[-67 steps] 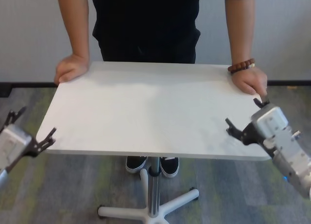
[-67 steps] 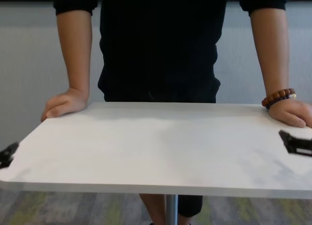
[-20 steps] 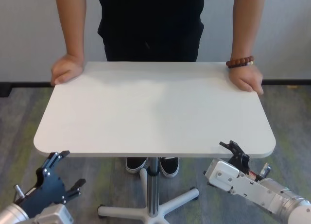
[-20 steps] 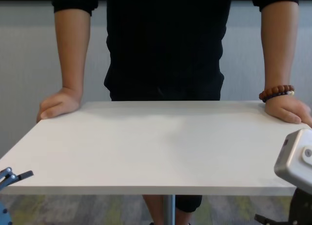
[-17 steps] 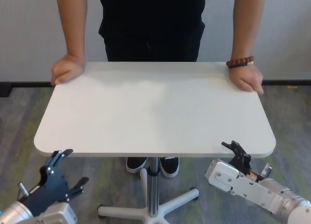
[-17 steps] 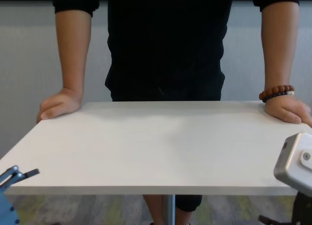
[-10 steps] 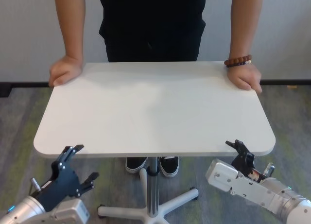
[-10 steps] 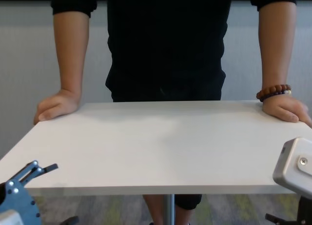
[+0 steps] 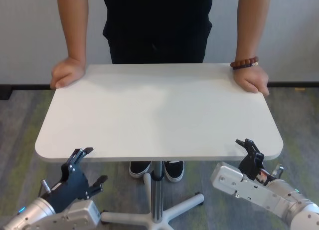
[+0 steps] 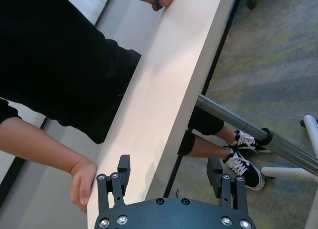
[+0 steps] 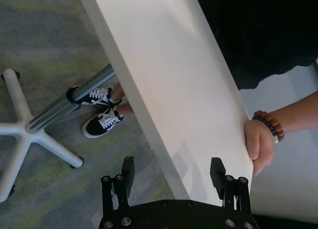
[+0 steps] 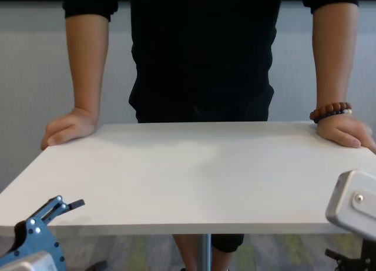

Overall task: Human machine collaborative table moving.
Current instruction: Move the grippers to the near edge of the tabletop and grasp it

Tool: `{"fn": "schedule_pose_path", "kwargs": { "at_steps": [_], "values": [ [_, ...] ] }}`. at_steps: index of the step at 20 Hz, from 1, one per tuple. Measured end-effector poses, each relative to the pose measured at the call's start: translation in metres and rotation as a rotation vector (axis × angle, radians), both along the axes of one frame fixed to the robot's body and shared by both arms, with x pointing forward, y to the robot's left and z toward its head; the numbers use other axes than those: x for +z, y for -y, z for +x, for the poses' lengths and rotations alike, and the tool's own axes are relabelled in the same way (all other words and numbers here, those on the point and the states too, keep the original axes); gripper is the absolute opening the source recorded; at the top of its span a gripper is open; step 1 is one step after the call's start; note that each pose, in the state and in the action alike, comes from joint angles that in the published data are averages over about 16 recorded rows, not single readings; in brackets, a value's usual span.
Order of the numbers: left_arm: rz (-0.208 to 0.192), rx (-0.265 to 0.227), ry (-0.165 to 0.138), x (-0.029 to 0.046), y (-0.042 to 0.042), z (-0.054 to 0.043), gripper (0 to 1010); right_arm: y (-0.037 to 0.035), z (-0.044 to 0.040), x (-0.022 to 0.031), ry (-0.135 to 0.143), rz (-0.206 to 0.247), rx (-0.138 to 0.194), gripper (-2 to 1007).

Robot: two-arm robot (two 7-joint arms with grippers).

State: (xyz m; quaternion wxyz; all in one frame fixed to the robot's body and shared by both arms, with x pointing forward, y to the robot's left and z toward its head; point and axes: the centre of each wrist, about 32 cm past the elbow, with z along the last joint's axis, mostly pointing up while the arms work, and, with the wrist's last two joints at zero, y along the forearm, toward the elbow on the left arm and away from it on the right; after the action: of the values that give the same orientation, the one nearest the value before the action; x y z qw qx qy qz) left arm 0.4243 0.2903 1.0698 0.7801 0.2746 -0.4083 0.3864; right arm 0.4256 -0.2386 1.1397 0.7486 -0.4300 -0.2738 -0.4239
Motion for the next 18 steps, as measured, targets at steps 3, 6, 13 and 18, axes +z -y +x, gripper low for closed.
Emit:
{"fn": "schedule_pose_path", "kwargs": {
  "at_steps": [3, 6, 13, 18],
  "values": [
    [0.001, 0.003, 0.000, -0.0025, 0.0034, 0.0038, 1000, -0.0001, 0.0021, -0.0028, 0.013, -0.011, -0.006, 1005],
    [0.002, 0.007, 0.001, -0.0050, 0.0064, 0.0070, 1000, -0.0006, 0.0045, -0.0054, 0.023, -0.021, -0.007, 1005],
    [-0.002, 0.022, 0.011, -0.0098, 0.0126, 0.0146, 1000, -0.0016, 0.0096, -0.0101, 0.046, -0.037, -0.012, 1005],
    [-0.006, 0.040, 0.025, -0.0123, 0.0150, 0.0212, 1000, -0.0021, 0.0126, -0.0121, 0.058, -0.043, -0.015, 1005]
  ]
}}
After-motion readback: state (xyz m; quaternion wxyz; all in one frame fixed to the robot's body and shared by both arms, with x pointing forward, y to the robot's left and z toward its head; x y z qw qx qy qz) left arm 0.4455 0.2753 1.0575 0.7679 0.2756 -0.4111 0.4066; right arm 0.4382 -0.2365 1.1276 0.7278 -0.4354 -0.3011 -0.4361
